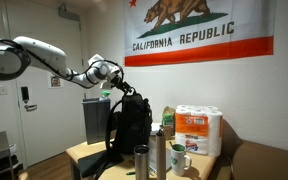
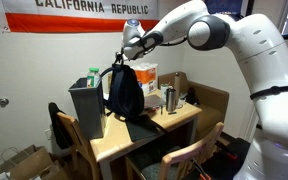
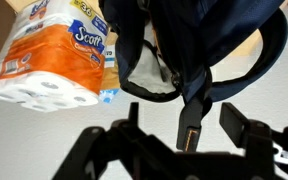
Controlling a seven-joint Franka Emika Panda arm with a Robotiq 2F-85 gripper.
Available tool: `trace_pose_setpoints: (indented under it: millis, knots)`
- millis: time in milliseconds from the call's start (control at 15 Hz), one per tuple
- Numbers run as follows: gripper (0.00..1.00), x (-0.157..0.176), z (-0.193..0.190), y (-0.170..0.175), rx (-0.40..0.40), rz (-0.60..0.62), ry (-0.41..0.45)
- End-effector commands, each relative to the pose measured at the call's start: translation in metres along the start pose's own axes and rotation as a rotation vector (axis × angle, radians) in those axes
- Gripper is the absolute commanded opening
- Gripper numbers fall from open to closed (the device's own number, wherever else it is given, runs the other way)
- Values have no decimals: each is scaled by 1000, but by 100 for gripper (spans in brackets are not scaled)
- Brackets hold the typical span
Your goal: Move the backpack from the table to the seat of the chair
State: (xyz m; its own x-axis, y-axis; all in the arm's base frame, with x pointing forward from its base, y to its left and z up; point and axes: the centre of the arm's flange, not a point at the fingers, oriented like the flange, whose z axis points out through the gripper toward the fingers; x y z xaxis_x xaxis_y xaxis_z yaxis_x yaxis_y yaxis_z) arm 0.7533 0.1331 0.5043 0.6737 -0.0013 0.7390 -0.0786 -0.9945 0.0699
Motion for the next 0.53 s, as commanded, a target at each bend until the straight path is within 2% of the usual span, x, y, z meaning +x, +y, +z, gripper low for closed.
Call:
trace_pose_setpoints:
  millis: [0, 400, 467]
  knots:
    - [51, 9, 6, -6, -7, 22, 73]
    - [5, 5, 8, 9, -13, 41, 134]
    - [3, 4, 8, 12, -9, 46, 134]
